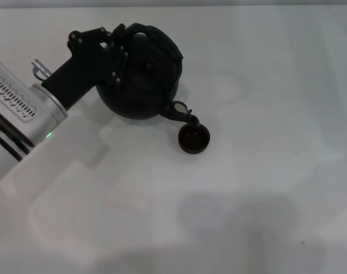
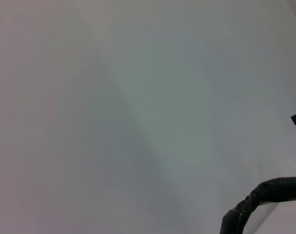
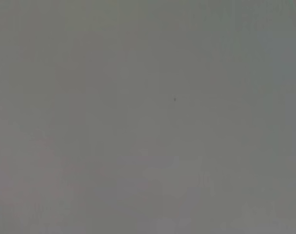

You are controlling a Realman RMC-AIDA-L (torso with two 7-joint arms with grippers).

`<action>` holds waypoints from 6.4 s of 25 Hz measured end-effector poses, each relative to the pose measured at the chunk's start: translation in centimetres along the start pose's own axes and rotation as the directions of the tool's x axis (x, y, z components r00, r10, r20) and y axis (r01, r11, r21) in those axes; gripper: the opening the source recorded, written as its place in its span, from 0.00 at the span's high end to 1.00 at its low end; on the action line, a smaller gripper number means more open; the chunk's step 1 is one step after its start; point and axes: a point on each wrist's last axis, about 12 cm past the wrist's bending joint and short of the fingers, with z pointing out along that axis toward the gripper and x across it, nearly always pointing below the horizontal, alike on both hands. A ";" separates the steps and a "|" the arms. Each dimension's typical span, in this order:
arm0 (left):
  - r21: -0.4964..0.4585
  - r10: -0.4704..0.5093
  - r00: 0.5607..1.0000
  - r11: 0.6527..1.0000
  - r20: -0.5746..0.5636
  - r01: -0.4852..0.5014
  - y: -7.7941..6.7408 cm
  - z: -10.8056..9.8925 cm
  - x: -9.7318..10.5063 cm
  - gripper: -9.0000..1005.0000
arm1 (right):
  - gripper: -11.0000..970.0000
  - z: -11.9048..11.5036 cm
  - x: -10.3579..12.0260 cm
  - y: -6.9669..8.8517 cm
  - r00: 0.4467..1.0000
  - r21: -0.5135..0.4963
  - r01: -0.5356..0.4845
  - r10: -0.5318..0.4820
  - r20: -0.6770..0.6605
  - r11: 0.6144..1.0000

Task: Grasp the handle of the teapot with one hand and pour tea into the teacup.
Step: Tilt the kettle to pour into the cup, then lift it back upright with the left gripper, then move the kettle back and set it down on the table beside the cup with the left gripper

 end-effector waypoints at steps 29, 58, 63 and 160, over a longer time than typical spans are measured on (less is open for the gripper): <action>0.029 0.102 0.995 0.994 -0.005 -0.102 -0.4 1.1 -0.3 0.88 | 0.12 -0.1 0.0 -0.1 1.000 0.012 -0.012 0.012 0.004 1.000; 0.036 0.127 0.992 0.991 0.015 -0.127 -0.8 -0.1 -0.2 0.88 | 0.12 -0.2 0.1 -0.2 0.998 0.012 -0.064 0.064 0.006 0.998; 0.033 0.144 0.989 0.989 0.016 -0.145 -0.8 -0.2 -0.2 0.88 | 0.12 -0.3 0.1 -0.3 0.998 0.010 -0.069 0.069 0.010 0.998; -0.492 -0.465 0.884 0.758 0.054 0.428 -2.1 -8.4 1.8 0.89 | 0.12 -0.1 0.2 -0.1 0.997 0.008 -0.078 0.078 -0.001 0.997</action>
